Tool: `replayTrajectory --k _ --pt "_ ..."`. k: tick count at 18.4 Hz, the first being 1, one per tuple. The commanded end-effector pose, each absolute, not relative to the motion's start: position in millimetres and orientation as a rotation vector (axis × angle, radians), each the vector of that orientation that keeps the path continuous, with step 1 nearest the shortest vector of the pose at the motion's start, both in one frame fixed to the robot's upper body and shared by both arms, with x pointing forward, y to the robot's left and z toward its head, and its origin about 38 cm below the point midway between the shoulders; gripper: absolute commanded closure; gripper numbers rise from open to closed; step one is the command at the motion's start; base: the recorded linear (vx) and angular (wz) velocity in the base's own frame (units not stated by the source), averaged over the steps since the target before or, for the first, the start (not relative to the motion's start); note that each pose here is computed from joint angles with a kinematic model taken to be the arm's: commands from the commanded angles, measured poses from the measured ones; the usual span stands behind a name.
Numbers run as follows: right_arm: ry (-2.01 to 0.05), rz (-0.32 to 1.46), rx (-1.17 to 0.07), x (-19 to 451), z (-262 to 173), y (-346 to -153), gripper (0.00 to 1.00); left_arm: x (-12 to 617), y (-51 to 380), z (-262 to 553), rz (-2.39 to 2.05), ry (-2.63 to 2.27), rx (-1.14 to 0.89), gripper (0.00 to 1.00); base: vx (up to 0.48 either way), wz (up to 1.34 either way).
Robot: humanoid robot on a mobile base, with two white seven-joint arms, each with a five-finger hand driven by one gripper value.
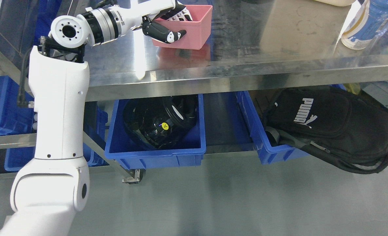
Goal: Place storage box into left shelf container
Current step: 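Lift the pink box off the table with the left hand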
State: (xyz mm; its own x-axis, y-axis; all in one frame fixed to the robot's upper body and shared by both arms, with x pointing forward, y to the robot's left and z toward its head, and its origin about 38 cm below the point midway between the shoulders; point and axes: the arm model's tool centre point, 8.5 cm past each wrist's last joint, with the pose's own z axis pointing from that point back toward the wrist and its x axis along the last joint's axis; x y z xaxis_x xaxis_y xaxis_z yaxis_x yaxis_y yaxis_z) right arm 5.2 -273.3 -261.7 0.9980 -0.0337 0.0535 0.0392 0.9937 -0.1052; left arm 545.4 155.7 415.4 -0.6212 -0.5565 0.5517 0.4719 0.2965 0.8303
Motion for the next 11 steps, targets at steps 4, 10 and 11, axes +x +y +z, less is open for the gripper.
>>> replayTrajectory --k 4,10,11 --pt "-0.093 -0.035 -0.124 23.7 -260.4 -284.8 0.01 528.9 226.1 475.8 -1.043 -2.114 -0.023 1.0 0.0 0.0" --pt "-0.093 -0.035 -0.124 23.7 -260.4 -284.8 0.01 490.0 198.8 488.5 -1.194 -2.319 -0.025 0.99 0.0 0.0" --pt "-0.093 -0.035 -0.124 23.7 -260.4 -284.8 0.01 486.8 186.1 478.9 -1.263 -2.324 -0.015 0.99 0.0 0.0"
